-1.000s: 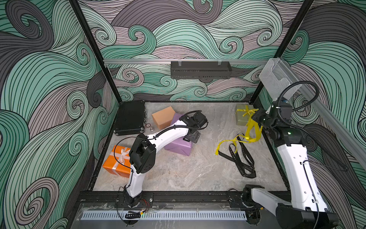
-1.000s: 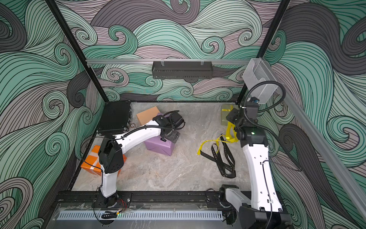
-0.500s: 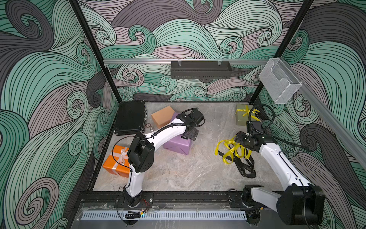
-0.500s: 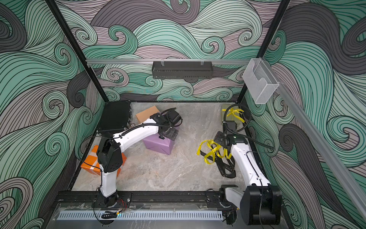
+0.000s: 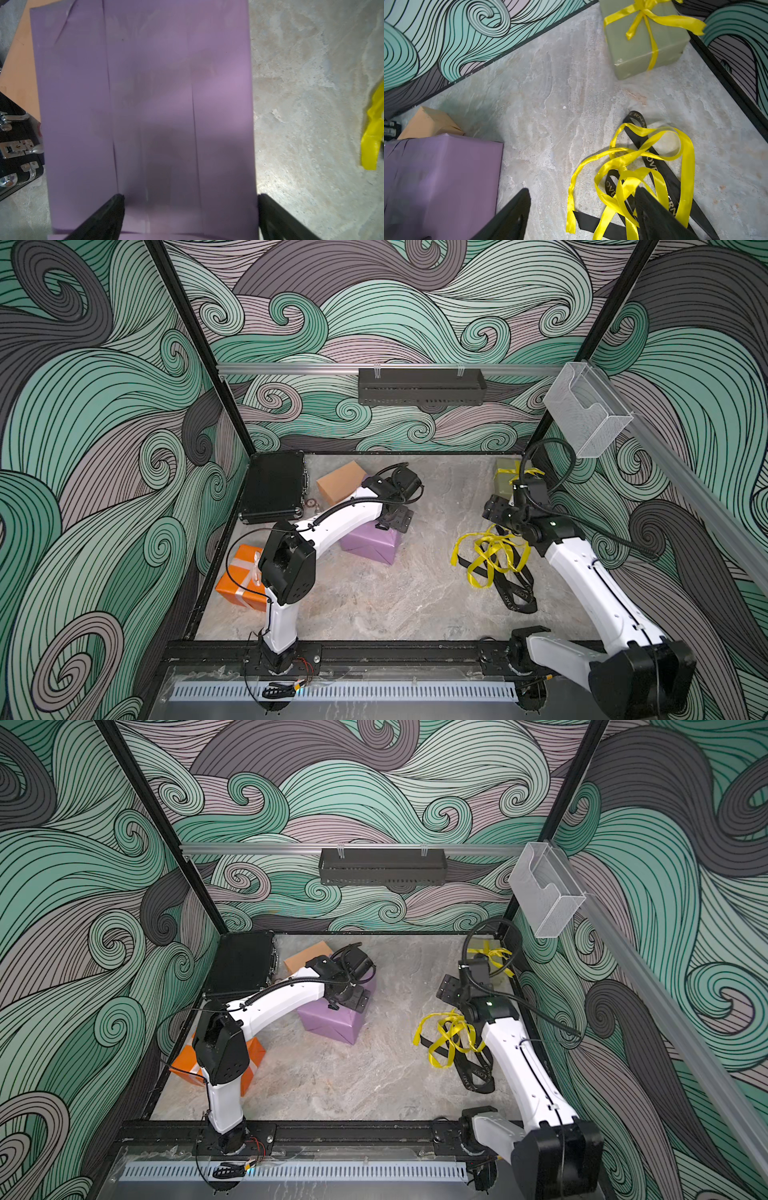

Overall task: Untie the ribbon bows on the gift boxes
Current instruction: Move the gift box to the center of the board.

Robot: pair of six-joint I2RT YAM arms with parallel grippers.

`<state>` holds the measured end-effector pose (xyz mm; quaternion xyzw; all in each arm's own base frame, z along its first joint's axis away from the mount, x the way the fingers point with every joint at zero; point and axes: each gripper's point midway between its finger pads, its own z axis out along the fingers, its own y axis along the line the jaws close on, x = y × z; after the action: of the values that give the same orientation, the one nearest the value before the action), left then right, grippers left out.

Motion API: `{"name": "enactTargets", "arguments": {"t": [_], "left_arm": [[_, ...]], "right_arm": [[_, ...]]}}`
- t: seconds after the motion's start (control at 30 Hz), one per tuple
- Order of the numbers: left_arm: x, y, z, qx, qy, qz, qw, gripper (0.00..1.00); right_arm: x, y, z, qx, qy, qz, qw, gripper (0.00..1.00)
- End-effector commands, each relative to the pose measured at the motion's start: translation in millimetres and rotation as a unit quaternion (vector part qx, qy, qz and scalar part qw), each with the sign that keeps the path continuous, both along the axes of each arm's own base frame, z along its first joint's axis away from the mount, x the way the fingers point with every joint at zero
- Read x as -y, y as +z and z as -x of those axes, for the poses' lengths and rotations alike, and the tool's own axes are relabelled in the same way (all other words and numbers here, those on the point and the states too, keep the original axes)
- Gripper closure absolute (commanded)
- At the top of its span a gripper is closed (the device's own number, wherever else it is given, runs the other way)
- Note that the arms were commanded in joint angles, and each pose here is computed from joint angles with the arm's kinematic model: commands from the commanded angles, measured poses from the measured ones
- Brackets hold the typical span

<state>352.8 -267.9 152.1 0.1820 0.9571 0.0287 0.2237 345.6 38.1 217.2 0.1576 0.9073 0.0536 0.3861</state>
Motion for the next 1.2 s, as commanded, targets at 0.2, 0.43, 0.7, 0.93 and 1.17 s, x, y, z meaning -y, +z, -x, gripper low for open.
{"name": "enactTargets", "arguments": {"t": [0.2, 0.43, 0.7, 0.93, 1.17], "left_arm": [[10, 95, 37, 0.077, -0.034, 0.164, 0.983, 0.01], [13, 144, 59, 0.143, -0.031, 0.326, 0.934, 0.01], [20, 146, 65, 0.104, -0.028, 0.367, 0.924, 0.01], [22, 146, 65, 0.068, -0.025, 0.393, 0.917, 0.02], [27, 142, 65, 0.045, -0.022, 0.411, 0.91, 0.02]], "right_arm": [[-1, 14, -74, -0.022, 0.003, 0.133, 0.991, 0.16], [45, -12, -142, -0.085, -0.046, 0.164, 0.982, 0.01], [124, -65, -194, -0.161, -0.047, 0.221, 0.961, 0.01], [167, -108, -199, -0.194, -0.054, 0.179, 0.963, 0.01], [184, -129, -192, -0.209, -0.054, 0.162, 0.963, 0.01]]}}
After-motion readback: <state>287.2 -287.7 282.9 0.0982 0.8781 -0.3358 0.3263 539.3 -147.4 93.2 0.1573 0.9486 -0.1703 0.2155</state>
